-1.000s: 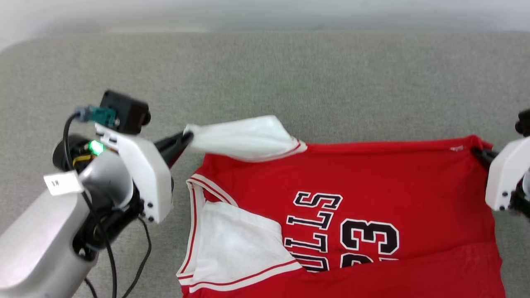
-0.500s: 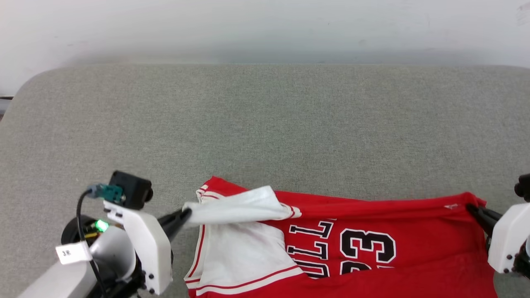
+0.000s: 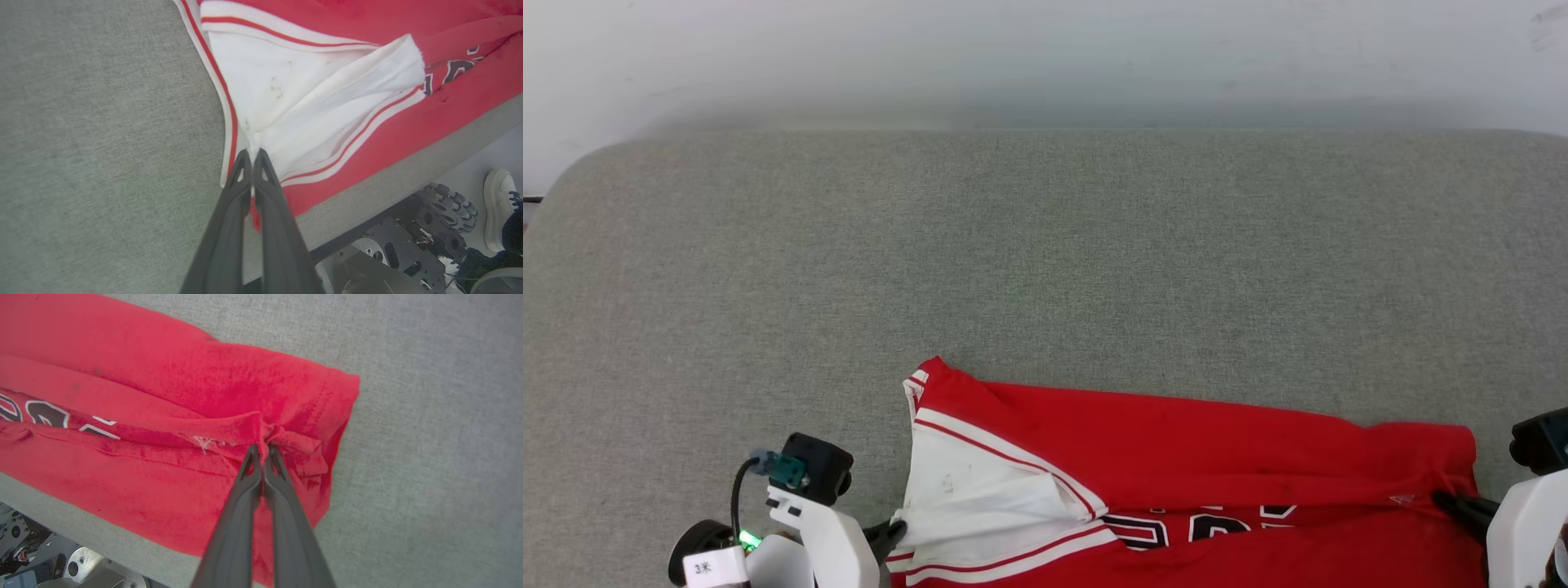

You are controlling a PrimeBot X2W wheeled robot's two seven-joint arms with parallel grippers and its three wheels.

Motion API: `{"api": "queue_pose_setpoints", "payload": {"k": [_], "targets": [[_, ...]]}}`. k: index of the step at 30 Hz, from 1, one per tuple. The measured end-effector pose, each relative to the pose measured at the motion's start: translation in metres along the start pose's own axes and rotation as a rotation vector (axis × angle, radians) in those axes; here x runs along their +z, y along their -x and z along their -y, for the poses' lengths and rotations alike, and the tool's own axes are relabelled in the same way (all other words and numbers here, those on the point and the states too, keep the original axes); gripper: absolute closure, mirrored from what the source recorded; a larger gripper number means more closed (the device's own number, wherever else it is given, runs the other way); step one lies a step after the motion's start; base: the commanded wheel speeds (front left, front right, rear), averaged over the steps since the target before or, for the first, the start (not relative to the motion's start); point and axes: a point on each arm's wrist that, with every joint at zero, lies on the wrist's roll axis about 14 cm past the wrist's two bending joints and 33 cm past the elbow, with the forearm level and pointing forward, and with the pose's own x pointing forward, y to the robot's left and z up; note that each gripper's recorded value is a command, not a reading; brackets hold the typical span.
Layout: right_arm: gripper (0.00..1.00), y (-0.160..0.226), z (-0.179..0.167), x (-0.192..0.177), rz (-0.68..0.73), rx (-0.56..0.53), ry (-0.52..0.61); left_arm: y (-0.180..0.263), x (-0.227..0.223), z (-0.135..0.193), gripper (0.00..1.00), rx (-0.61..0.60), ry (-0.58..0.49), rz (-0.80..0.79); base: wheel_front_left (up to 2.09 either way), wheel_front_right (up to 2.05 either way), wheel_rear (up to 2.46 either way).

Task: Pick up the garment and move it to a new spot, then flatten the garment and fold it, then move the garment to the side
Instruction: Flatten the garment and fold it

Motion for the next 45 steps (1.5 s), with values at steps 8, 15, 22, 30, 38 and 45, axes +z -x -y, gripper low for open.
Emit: {"api": "queue_pose_setpoints", "payload": {"k": [8, 15, 22, 30, 38, 45], "targets": [[1.00, -0.003, 0.004, -0.019, -0.069, -0.004, 0.037, -0.012, -0.022, 0.004, 1.00, -0.013, -0.002, -0.061, 0.00, 0.00, 0.00], [0.00, -0.005, 0.001, -0.022, -0.068, 0.010, 0.008, -0.018, -0.031, 0.001, 0.00, -0.003, -0.028, -0.090, 0.00, 0.00, 0.00], [0.00, 0.003, 0.000, -0.016, -0.040, 0.016, -0.010, -0.018, -0.016, 0.007, 0.00, -0.002, -0.028, -0.004, 0.00, 0.00, 0.00], [0.00, 0.025, 0.002, -0.003, -0.007, 0.010, -0.053, -0.004, 0.029, 0.010, 0.00, 0.033, -0.003, 0.234, 0.00, 0.00, 0.00], [0.00, 0.048, 0.004, 0.019, 0.026, -0.030, -0.132, 0.021, 0.091, 0.013, 0.00, 0.080, -0.049, 0.638, 0.00, 0.00, 0.00], [0.00, 0.039, 0.007, 0.018, 0.006, -0.121, -0.222, 0.053, 0.138, 0.000, 0.00, 0.208, -0.165, 0.951, 0.00, 0.00, 0.00]]}}
